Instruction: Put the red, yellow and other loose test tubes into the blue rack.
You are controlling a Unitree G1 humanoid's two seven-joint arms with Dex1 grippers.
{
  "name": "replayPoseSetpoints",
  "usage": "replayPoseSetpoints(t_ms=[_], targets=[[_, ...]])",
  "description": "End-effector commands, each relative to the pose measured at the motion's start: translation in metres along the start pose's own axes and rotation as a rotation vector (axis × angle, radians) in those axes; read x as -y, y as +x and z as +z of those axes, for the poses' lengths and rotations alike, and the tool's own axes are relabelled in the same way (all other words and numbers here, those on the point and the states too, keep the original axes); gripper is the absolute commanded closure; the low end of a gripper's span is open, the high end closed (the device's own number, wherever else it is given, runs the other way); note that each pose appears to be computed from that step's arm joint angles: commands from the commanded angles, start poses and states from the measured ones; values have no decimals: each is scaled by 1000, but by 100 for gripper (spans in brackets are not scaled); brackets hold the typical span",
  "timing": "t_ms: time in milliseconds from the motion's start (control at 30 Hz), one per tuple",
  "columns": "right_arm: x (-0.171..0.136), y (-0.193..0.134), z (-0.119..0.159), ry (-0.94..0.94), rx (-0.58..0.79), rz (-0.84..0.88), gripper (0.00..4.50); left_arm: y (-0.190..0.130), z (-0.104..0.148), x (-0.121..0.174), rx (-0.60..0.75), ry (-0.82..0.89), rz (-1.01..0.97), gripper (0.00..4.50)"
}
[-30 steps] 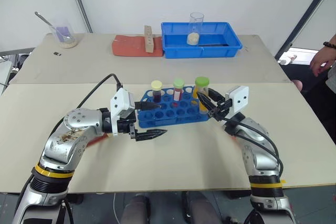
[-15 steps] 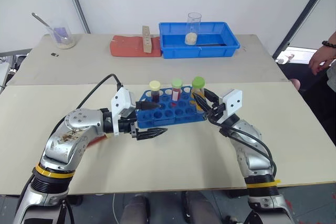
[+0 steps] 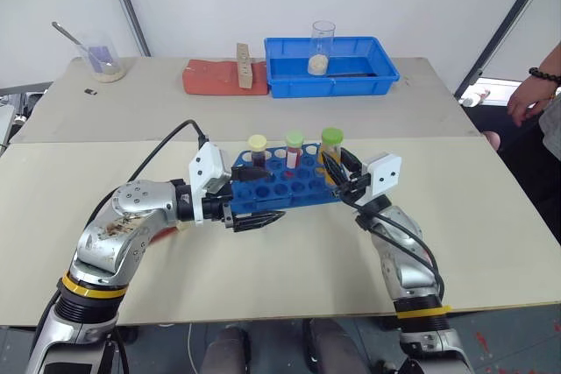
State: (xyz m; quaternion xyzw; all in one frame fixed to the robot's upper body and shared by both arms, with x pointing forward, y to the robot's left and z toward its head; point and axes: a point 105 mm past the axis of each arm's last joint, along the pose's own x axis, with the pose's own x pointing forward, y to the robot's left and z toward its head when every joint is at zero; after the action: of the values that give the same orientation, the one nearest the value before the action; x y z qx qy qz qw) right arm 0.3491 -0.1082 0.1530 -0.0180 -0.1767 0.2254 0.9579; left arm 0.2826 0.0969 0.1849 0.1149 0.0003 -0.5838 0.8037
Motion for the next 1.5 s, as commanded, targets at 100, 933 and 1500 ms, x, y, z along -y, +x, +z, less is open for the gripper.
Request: replayPoseSetpoints(t_ms=[100, 933, 1500], targets=[[6, -8, 0, 19, 11, -37, 356, 4, 15, 2, 38, 41, -4, 0], [50, -112, 30, -195, -885, 228, 4, -17, -12, 38, -150, 123, -188, 0], [83, -103, -14, -34, -1285, 231, 57, -9, -23, 59, -137, 137, -226, 0]])
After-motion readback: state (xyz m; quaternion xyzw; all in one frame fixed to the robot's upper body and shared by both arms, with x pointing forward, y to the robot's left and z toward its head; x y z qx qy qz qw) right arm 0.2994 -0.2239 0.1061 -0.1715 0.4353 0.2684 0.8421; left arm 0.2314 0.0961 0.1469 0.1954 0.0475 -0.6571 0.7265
